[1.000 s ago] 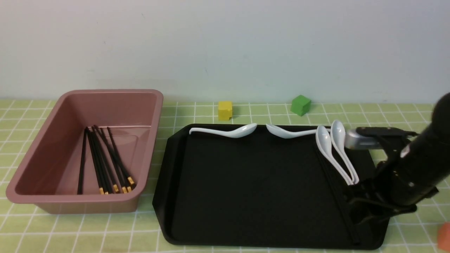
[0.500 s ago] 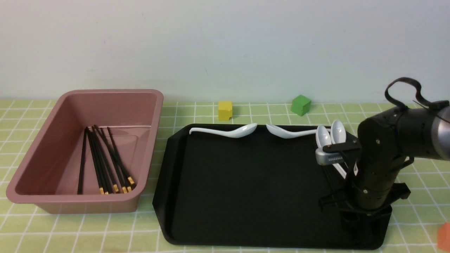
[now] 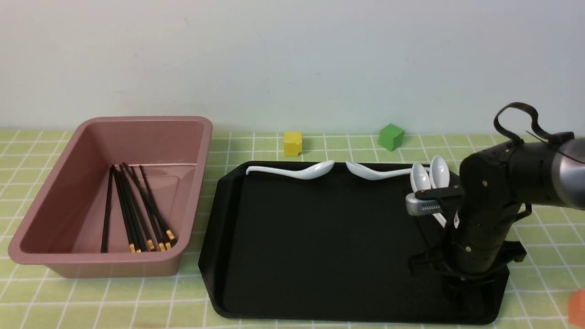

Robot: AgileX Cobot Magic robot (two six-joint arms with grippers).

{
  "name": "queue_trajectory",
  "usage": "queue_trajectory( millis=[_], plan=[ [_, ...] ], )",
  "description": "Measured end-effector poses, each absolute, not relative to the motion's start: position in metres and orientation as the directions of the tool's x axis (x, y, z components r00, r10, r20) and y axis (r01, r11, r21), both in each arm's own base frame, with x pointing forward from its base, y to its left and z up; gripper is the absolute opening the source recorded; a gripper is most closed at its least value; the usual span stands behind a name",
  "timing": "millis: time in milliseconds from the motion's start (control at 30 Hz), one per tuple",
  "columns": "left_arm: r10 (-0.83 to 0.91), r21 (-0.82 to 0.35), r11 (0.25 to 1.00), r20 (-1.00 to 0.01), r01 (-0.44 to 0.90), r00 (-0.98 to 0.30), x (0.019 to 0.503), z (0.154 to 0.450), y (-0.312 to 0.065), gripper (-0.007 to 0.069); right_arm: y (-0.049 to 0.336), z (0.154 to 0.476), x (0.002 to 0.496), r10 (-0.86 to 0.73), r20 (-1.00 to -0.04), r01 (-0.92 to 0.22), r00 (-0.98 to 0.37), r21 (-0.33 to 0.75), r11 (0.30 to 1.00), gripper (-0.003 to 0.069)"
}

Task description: On green tablecloth take chopsticks from black tray and put them in box.

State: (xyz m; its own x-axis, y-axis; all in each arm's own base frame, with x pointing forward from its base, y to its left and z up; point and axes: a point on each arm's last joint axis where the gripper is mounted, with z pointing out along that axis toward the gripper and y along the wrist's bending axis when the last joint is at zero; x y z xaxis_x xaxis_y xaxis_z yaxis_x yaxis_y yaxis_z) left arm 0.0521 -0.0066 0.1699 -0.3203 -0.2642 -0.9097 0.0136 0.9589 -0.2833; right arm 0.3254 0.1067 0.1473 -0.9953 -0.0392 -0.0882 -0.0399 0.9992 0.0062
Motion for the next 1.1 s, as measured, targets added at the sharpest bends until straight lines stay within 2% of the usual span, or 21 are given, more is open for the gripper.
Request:
queue_trajectory(
  millis=[233,467,600,633,667,767,867,1000,1033,1100],
  plan=[
    [-0.264,-0.283,0.959,-0.910,0.014,-0.320,0.052,0.170,-0.007,0.0238,0.105,0.156,0.321,-0.046,-0.081,-0.046,-0.996,-0.001,0.999,0.0112],
    [-0.264,-0.283,0.959,-0.910,0.014,-0.320,0.052,0.170,-0.007,0.0238,0.104,0.204,0.307,-0.053,-0.156,-0.063,-0.986,0.061,0.996,0.0112],
    [-0.264,-0.283,0.959,-0.910,0.014,-0.320,0.052,0.170,-0.007,0.0238,0.110,0.235,0.293,-0.061,-0.207,-0.099,-0.976,0.180,0.979,0.0112],
    [-0.264,-0.283,0.959,-0.910,0.014,-0.320,0.052,0.170,-0.007,0.0238,0.114,0.249,0.287,-0.077,-0.234,-0.136,-0.969,0.245,0.960,0.0112],
    [-0.264,-0.283,0.959,-0.910,0.014,-0.320,0.052,0.170,-0.007,0.0238,0.115,0.250,0.287,-0.079,-0.235,-0.140,-0.969,0.253,0.957,0.0112],
    [-0.264,-0.283,0.959,-0.910,0.014,-0.320,0.052,0.170,-0.007,0.0238,0.136,0.282,0.284,-0.141,-0.319,-0.259,-0.937,0.363,0.895,0.0112],
    [-0.264,-0.283,0.959,-0.910,0.014,-0.320,0.052,0.170,-0.007,0.0238,0.172,0.315,0.282,-0.216,-0.425,-0.403,-0.879,0.422,0.812,0.0112],
    [-0.264,-0.283,0.959,-0.910,0.014,-0.320,0.052,0.170,-0.007,0.0238,0.226,0.346,0.285,-0.282,-0.545,-0.550,-0.790,0.423,0.720,0.0112],
    [-0.264,-0.283,0.959,-0.910,0.014,-0.320,0.052,0.170,-0.007,0.0238,0.250,0.352,0.287,-0.299,-0.585,-0.597,-0.754,0.418,0.685,0.0112],
    [-0.264,-0.283,0.959,-0.910,0.014,-0.320,0.052,0.170,-0.007,0.0238,0.286,0.353,0.291,-0.311,-0.631,-0.647,-0.711,0.414,0.640,0.0112]
  ],
)
